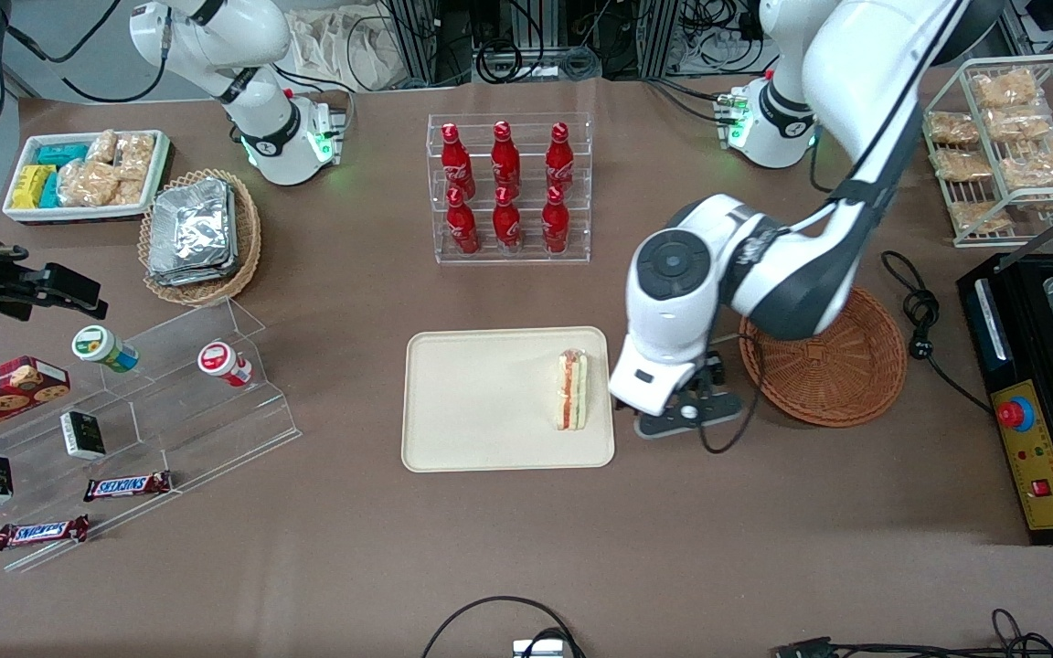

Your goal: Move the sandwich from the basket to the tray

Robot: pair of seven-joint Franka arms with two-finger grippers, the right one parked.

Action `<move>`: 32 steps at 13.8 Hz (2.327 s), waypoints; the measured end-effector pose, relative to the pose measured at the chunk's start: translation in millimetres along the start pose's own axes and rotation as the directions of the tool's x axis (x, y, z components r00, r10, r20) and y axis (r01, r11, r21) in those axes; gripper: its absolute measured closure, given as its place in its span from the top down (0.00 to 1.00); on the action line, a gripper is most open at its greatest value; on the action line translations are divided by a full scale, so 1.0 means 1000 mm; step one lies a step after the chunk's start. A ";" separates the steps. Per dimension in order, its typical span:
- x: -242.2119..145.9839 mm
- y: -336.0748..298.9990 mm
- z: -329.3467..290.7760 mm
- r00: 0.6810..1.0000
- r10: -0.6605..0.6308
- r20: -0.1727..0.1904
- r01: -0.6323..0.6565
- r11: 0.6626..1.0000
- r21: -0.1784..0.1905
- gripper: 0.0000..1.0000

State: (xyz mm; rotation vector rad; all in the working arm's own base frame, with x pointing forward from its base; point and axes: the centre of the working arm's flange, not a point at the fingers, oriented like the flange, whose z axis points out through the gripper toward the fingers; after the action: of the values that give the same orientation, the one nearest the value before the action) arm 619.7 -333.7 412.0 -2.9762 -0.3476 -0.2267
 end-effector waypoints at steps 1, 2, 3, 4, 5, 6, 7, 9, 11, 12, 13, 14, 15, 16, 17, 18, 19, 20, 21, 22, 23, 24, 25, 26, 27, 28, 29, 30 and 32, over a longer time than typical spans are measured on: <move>0.009 -0.015 -0.009 1.000 -0.025 -0.007 0.025 1.000 0.012 1.00; 0.018 -0.030 -0.017 0.999 -0.048 -0.012 0.048 0.999 0.024 1.00; 0.026 -0.045 -0.024 0.998 -0.066 -0.018 0.067 0.997 0.033 1.00; 0.033 -0.058 -0.031 0.997 -0.073 -0.021 0.073 0.997 0.034 1.00; 0.040 -0.070 -0.038 0.997 -0.074 -0.015 0.075 0.997 0.030 1.00; 0.045 -0.082 -0.044 0.997 -0.071 -0.007 0.071 0.997 0.025 1.00; 0.050 -0.094 -0.049 0.998 -0.064 -0.001 0.064 0.998 0.025 1.00; 0.057 -0.115 -0.057 0.998 -0.057 0.020 0.056 0.998 0.027 1.00; 0.064 -0.132 -0.063 0.999 -0.033 0.036 0.032 0.999 0.014 1.00; 0.066 -0.139 -0.065 0.999 -0.020 0.040 0.019 1.000 0.015 1.00; 0.067 -0.147 -0.068 0.999 -0.007 0.046 0.006 1.000 0.022 1.00; 0.068 -0.154 -0.072 0.999 0.011 0.052 -0.013 1.000 0.024 1.00; 0.069 -0.161 -0.078 0.998 0.030 0.056 -0.031 0.999 0.021 1.00; 0.070 -0.171 -0.085 0.997 0.040 0.059 -0.040 0.999 0.013 1.00; 0.073 -0.184 -0.093 0.997 0.049 0.065 -0.049 0.999 -0.003 1.00; 0.075 -0.201 -0.101 0.995 0.065 0.071 -0.064 0.998 -0.022 1.00; 0.077 -0.220 -0.108 0.994 0.083 0.073 -0.080 0.996 -0.038 1.00; 0.077 -0.239 -0.116 0.992 0.100 0.075 -0.097 0.994 -0.051 1.00; 0.075 -0.254 -0.124 0.990 0.117 0.080 -0.112 0.992 -0.061 1.00; 0.072 -0.269 -0.132 0.987 0.133 0.086 -0.128 0.990 -0.068 1.00; 0.069 -0.282 -0.140 0.984 0.152 0.095 -0.145 0.986 -0.077 1.00; 0.065 -0.295 -0.149 0.979 0.174 0.105 -0.165 0.983 -0.086 1.00; 0.061 -0.308 -0.158 0.974 0.195 0.115 -0.184 0.978 -0.098 1.00; 0.056 -0.321 -0.166 0.969 0.213 0.124 -0.200 0.973 -0.111 1.00; 0.052 -0.333 -0.173 0.965 0.227 0.131 -0.212 0.970 -0.123 1.00; 0.049 -0.343 -0.178 0.961 0.238 0.139 -0.221 0.967 -0.128 1.00; 0.046 -0.350 -0.182 0.958 0.247 0.145 -0.229 0.965 -0.130 1.00; 0.043 -0.355 -0.185 0.955 0.255 0.152 -0.236 0.963 -0.132 1.00; 0.038 -0.356 -0.190 0.953 0.261 0.156 -0.242 0.961 -0.133 1.00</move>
State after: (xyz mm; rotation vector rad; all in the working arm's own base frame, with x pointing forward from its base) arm 546.3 -11.1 645.7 -3.1189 0.0330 0.0407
